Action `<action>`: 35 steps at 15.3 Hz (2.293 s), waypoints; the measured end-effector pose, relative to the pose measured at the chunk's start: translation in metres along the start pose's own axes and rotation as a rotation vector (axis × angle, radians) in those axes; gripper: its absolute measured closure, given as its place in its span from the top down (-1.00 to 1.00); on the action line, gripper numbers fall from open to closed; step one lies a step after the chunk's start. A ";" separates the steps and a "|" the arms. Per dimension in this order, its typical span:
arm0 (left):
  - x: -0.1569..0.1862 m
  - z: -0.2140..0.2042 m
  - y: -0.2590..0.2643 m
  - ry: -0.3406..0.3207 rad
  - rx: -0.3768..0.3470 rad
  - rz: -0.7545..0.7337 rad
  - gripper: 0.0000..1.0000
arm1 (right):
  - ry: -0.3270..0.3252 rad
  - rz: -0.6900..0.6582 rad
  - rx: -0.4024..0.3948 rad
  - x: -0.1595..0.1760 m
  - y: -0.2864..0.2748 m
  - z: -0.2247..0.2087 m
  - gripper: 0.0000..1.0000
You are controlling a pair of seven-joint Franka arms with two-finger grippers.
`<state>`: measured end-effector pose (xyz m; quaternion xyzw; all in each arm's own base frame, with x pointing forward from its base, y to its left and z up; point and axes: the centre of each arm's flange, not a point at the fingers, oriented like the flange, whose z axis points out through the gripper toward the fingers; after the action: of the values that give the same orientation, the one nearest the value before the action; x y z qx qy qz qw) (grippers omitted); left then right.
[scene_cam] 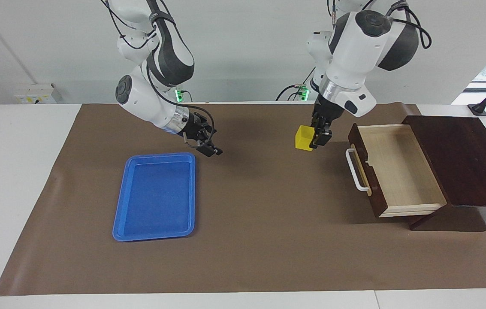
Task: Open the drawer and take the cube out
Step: 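Carry the cube toward the right gripper while the right gripper reaches it, then grasp the cube with the right gripper while the left gripper releases it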
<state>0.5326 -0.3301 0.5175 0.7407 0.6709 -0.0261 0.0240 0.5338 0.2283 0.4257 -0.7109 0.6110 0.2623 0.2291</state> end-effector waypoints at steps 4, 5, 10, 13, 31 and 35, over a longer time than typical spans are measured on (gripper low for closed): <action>-0.017 0.040 0.002 0.011 0.022 -0.059 0.10 | -0.019 0.013 -0.024 -0.008 0.002 0.027 0.98; -0.017 0.043 0.000 0.015 0.028 -0.060 0.10 | -0.027 0.024 -0.027 -0.006 0.001 0.033 0.97; -0.041 0.058 -0.017 0.043 0.033 -0.150 0.10 | -0.069 0.074 -0.025 0.004 -0.015 0.051 0.97; -0.053 0.071 -0.029 0.060 0.038 -0.178 0.10 | -0.067 0.046 -0.032 -0.011 -0.023 0.073 0.97; -0.065 0.079 -0.036 0.052 0.019 -0.200 0.10 | -0.056 -0.002 -0.046 -0.025 -0.021 0.100 0.66; -0.065 0.080 -0.037 0.054 0.023 -0.199 0.10 | -0.054 -0.001 -0.035 -0.024 -0.023 0.098 0.45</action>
<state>0.4891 -0.3972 0.4421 0.6711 0.7412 -0.0159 -0.0053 0.5442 0.3132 0.3672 -0.7078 0.5996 0.2920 0.2328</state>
